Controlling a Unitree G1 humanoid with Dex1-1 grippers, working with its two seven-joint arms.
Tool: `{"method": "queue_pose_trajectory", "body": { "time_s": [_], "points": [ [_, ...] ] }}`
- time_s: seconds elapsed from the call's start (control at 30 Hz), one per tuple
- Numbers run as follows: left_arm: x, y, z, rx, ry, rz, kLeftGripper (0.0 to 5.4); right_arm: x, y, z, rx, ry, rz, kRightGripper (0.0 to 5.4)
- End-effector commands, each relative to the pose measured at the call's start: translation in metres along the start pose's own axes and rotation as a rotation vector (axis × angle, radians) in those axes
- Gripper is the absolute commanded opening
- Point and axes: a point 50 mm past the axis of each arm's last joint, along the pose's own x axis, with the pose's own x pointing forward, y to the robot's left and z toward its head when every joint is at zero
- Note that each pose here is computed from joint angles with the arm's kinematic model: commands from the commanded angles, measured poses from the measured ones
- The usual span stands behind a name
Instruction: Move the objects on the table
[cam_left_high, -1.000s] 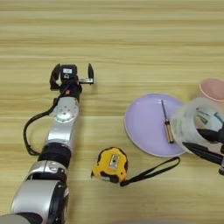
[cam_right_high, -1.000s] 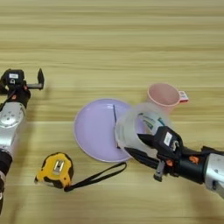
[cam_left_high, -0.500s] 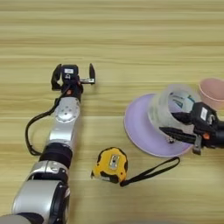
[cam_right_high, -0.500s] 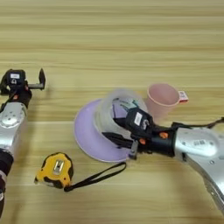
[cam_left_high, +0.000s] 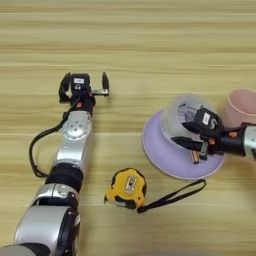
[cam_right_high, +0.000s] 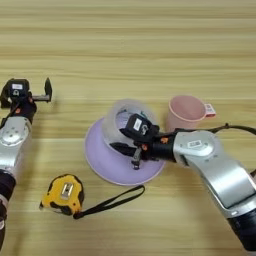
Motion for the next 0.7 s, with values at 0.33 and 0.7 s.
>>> {"method": "queue_pose_trajectory", "body": {
  "time_s": [0.33, 0.7],
  "points": [
    [0.0002, -0.0020, 0.0023, 0.011, -0.005, -0.005, 5.40, 0.0118, 0.0032, -0.0073, -0.012, 0.016, 0.036, 1.38],
    [-0.0002, -0.0026, 0.0023, 0.011, -0.005, -0.006, 5.40, 0.0107, 0.0019, -0.0014, -0.037, -0.005, 0.016, 2.29]
  ]
}}
